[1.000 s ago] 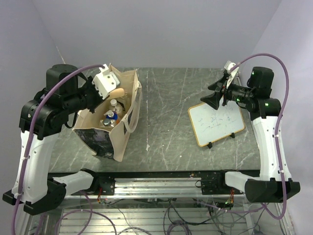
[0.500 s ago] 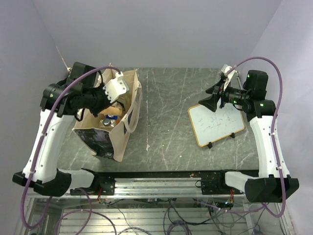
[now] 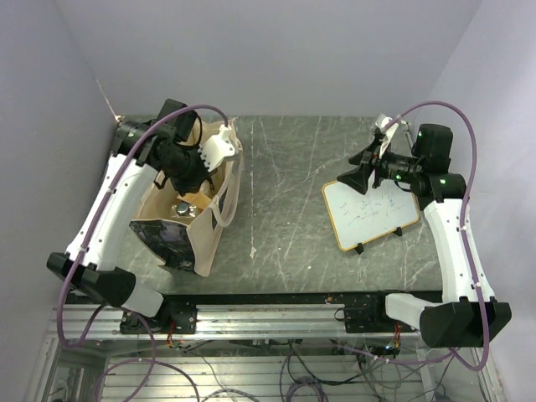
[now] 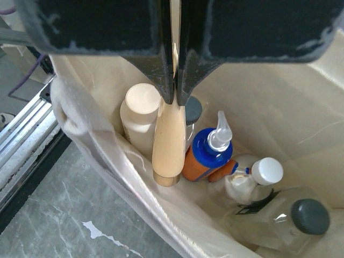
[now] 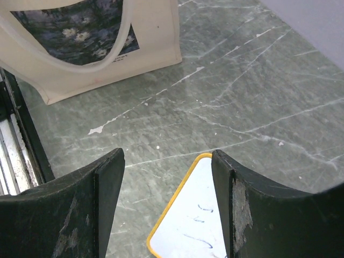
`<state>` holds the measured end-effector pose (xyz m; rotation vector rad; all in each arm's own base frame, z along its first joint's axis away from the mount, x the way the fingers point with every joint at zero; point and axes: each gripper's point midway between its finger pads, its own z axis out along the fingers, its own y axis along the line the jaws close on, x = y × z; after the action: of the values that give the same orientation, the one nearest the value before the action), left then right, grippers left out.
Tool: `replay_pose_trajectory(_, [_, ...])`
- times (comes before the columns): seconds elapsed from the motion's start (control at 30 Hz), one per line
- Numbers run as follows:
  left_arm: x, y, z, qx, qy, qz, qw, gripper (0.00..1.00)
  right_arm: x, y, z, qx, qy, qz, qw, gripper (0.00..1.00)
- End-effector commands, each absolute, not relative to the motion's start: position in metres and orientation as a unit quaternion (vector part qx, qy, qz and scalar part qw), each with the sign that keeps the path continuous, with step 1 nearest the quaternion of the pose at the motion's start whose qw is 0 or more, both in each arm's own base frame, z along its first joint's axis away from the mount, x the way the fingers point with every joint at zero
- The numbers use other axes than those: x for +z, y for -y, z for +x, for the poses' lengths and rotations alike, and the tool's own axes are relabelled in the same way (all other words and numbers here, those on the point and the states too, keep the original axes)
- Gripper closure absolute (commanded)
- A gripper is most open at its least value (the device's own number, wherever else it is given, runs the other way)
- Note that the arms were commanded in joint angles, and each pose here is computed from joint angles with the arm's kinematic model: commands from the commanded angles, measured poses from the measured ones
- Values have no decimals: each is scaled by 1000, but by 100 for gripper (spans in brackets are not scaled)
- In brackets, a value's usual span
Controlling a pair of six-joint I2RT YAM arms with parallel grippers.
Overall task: Place the personal care products into the canvas bag
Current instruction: Place the care product in the canvas bag.
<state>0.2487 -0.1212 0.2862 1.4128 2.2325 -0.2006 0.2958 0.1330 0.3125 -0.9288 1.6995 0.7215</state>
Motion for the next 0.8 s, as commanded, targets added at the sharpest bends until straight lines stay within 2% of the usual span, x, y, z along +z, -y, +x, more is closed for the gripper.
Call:
replay_pose_trajectory(0.0, [270, 136, 251, -101, -832, 504, 209, 93, 315, -137, 292, 305, -697, -391, 518, 35])
replay_pose_trajectory(0.47, [242, 160, 277, -133, -857, 463, 186, 93, 304, -136, 287, 303, -701, -391, 513, 35])
replay_pose_trajectory(0.77, [241, 156, 294, -102, -878, 424, 199, 93, 305, -139, 285, 310, -697, -391, 514, 35])
